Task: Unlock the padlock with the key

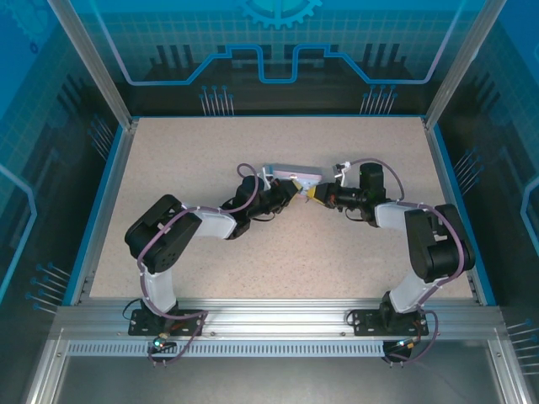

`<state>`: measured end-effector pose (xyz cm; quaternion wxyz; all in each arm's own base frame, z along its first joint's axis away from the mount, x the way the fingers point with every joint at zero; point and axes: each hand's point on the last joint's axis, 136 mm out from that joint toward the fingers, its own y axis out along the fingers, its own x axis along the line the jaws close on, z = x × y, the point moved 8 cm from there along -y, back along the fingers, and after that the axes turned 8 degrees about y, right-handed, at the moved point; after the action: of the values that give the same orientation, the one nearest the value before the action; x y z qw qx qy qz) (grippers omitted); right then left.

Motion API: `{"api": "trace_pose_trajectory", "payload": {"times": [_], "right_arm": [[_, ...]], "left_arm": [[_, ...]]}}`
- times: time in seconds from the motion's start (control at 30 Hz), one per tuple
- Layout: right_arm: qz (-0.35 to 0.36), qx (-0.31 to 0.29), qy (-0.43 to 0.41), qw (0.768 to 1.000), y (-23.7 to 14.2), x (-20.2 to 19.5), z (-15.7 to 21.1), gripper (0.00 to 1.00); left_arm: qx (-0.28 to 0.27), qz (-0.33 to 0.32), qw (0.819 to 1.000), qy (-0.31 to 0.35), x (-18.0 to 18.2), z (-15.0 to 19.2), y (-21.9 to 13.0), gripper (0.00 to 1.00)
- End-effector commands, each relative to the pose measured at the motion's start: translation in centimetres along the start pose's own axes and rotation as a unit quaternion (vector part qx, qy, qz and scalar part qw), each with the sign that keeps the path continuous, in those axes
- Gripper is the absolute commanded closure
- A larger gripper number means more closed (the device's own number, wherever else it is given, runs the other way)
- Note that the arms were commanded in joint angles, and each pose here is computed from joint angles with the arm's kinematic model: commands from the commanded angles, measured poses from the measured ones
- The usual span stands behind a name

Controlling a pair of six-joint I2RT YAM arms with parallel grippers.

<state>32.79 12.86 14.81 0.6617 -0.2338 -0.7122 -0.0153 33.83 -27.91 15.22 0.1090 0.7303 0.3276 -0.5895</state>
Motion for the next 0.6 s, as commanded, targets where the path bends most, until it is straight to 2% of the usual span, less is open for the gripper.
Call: {"api": "trace_pose_trajectory", "payload": {"times": [0.0,0.37,0.57], "right_arm": [[-0.036,0.015,-0.029,0.999,1.23,1.74,0.49,1.0],[-0.042,0.017,-0.028,0.999,1.51,2.01,0.77,1.0],[-0.027,0.007,-0.06,0.998,1.6,2.3,0.68,1.0]], "left_arm": [[0.059,0.079,0.995,0.017,-3.54,1.89,0.76,1.0],[0.063,0.081,0.995,0.012,-3.47,2.01,0.88,1.0],[0.075,0.077,0.994,0.01,-3.53,2.18,0.76,1.0]]}}
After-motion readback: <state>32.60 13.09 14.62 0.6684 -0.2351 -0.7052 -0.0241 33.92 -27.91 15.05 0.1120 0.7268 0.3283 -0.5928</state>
